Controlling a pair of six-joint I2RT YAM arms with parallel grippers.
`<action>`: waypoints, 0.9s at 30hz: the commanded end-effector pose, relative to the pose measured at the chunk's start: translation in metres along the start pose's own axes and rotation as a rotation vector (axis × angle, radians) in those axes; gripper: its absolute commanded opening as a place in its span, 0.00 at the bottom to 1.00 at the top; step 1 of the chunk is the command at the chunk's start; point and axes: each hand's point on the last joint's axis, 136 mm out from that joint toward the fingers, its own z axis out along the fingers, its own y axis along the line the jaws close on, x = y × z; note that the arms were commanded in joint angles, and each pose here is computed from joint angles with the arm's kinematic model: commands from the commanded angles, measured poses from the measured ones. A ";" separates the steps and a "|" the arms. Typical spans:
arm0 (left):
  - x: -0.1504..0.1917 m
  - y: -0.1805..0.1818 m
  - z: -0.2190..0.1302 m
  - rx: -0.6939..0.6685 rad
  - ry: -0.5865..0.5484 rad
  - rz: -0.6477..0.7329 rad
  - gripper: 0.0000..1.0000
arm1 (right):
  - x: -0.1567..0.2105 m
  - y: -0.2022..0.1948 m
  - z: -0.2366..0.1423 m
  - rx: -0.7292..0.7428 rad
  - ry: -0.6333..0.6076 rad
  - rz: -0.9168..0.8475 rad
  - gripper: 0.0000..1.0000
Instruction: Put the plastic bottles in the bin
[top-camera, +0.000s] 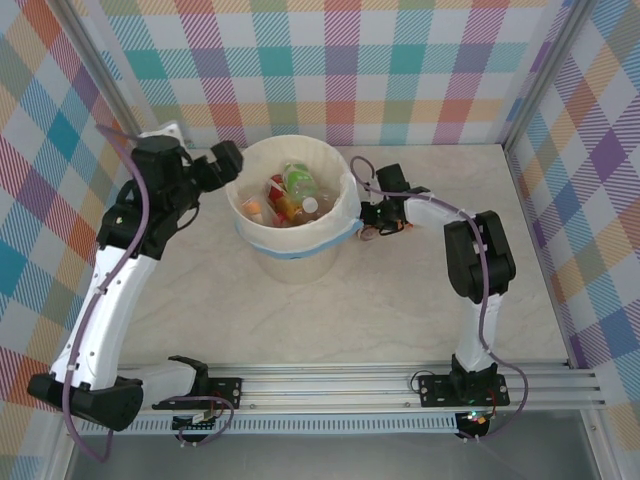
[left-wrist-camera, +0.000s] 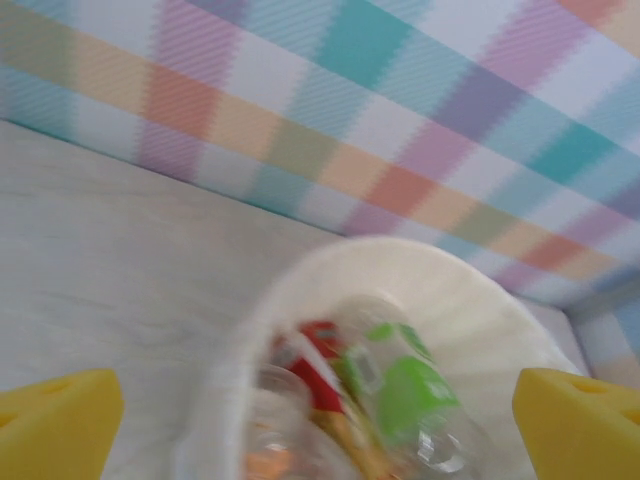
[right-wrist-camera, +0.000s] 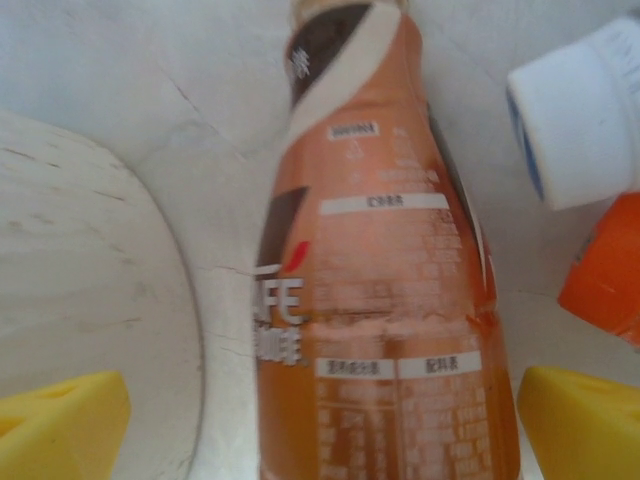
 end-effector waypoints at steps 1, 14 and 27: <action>-0.011 0.067 -0.011 -0.255 -0.086 -0.078 1.00 | 0.000 -0.011 0.007 0.084 0.017 0.023 0.94; 0.065 0.140 0.032 -0.377 0.058 -0.248 1.00 | -0.013 0.006 -0.044 0.055 -0.148 0.045 0.61; 0.132 0.151 0.060 -0.345 0.215 -0.334 1.00 | -0.061 0.107 -0.255 -0.173 -0.621 -0.096 0.60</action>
